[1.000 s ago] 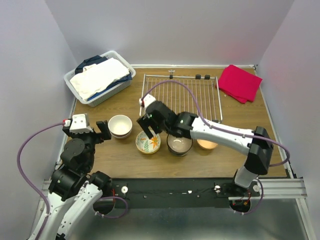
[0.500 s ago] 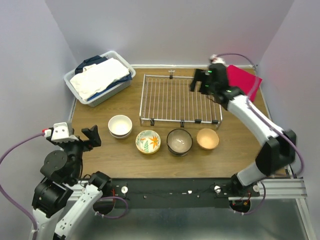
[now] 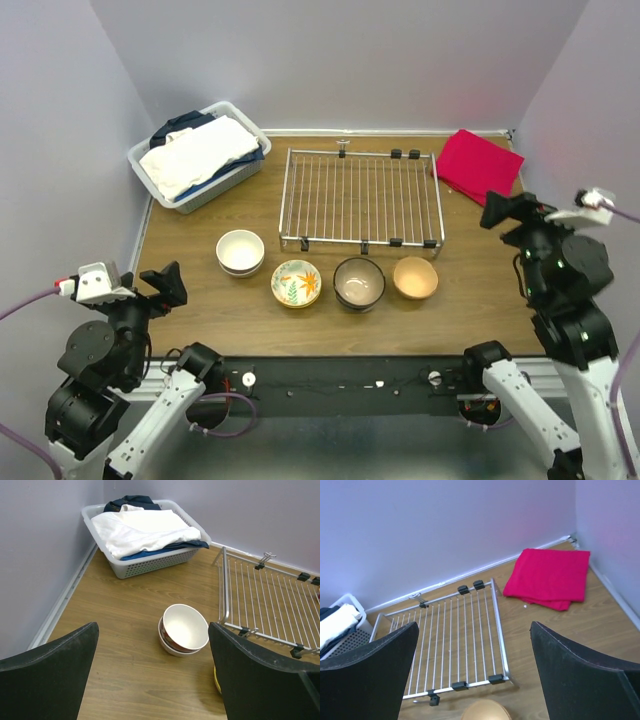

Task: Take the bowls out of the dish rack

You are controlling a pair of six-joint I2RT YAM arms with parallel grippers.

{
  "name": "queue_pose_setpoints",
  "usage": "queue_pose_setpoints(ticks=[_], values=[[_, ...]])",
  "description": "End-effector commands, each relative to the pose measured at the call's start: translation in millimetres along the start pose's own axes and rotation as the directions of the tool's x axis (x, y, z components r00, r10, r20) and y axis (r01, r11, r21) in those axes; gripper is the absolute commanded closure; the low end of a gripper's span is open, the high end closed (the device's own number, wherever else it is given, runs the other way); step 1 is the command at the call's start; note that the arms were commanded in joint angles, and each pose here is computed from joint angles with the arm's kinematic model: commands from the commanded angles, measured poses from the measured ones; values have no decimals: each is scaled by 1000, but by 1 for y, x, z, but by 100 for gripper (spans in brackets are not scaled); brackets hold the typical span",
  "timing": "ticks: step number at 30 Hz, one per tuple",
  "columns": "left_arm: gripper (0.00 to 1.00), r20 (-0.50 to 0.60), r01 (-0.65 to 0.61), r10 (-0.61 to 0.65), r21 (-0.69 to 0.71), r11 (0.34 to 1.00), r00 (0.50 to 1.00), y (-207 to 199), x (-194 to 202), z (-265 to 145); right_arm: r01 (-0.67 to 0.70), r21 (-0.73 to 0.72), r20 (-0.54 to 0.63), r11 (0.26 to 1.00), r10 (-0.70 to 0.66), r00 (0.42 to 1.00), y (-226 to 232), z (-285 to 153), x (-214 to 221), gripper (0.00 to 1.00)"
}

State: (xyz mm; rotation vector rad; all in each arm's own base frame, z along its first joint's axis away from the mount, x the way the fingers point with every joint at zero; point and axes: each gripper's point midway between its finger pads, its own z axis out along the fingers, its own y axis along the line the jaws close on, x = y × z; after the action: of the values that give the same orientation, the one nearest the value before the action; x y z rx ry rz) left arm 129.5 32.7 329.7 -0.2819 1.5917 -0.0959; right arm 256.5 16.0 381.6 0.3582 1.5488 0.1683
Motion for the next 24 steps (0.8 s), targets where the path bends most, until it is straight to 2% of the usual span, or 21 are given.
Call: queue_pose_setpoints(ticks=[1,9,24], values=[[1,-9,44,-45,-36,998,999,10,5,-7,61,43,13,997,-61,998,-34,-40,14,0],[1,40,135,-133,-69,988,990,25,3,-21,10,-33,87,999,-7,996,-41,-82,11,0],[1,50,250,-246,-73,966,968,40,10,-44,7,-91,142,996,6,990,-49,-111,14,0]])
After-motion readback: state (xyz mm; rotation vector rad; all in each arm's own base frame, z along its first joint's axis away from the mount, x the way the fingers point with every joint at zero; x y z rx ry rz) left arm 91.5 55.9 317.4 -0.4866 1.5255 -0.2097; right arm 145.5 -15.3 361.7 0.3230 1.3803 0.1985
